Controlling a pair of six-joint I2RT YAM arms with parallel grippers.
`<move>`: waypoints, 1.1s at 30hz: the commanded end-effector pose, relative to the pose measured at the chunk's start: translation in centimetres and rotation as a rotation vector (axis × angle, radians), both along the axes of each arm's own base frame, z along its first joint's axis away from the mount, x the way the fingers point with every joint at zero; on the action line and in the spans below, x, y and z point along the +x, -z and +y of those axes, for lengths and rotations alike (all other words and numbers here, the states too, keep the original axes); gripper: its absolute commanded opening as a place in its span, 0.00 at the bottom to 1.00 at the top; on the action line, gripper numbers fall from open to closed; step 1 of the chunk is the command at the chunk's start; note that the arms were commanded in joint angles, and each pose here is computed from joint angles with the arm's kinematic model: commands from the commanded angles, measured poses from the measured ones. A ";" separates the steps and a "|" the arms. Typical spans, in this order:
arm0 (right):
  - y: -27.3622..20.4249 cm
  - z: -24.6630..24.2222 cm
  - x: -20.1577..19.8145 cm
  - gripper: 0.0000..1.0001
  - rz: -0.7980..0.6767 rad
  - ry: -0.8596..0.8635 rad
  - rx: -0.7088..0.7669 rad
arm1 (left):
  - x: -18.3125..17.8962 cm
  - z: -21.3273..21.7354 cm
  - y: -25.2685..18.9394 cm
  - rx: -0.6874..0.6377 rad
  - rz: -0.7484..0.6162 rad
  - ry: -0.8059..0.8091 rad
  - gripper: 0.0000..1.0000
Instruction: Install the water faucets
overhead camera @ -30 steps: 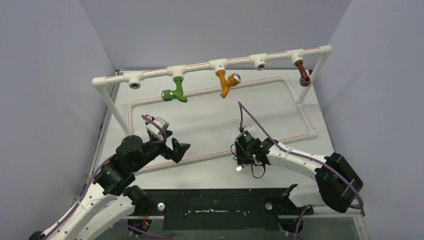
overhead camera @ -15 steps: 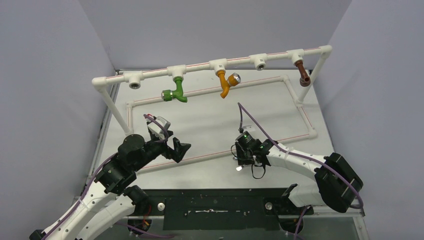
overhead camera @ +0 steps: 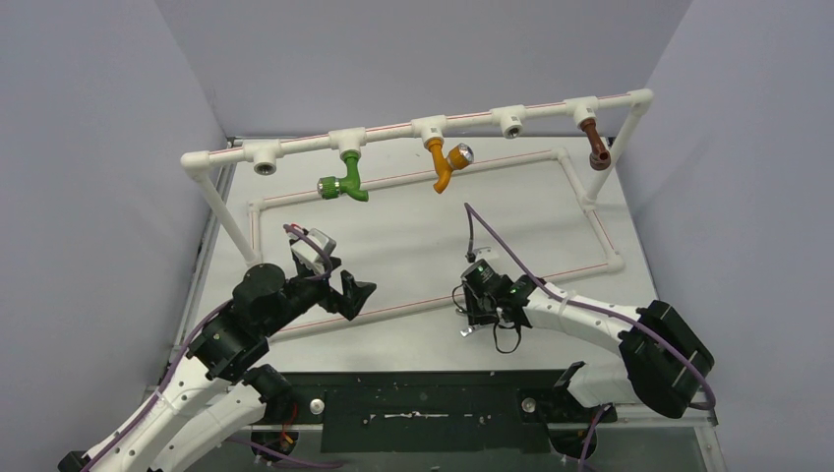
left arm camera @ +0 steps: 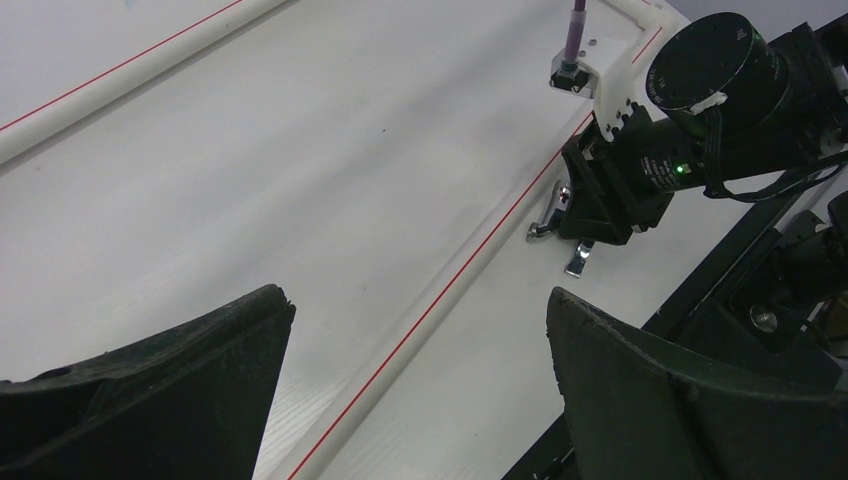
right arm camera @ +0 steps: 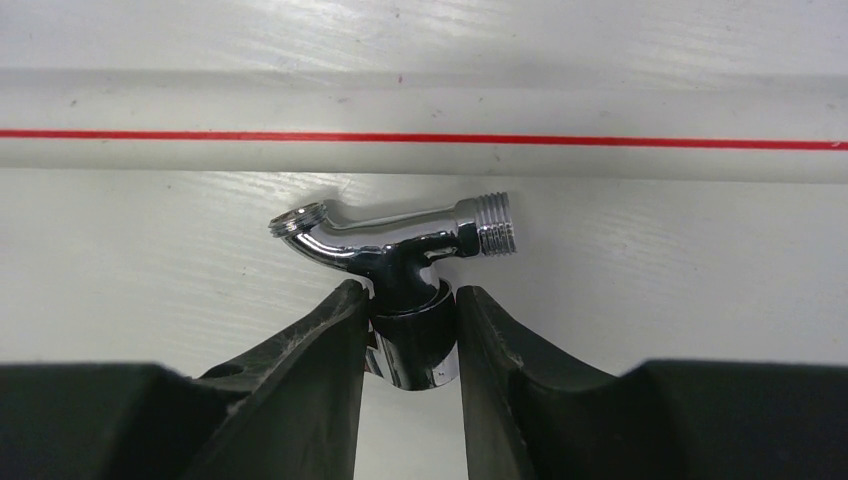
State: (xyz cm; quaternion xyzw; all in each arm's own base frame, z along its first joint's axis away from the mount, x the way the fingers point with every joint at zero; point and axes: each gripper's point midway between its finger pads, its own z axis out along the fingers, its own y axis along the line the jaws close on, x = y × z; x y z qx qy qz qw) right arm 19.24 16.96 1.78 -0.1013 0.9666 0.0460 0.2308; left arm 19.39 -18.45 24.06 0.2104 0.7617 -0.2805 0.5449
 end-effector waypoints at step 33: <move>-15.0 13.2 -6.6 0.00 -0.546 -0.801 0.356 | -2.4 -2.8 0.0 -0.154 0.220 0.096 0.97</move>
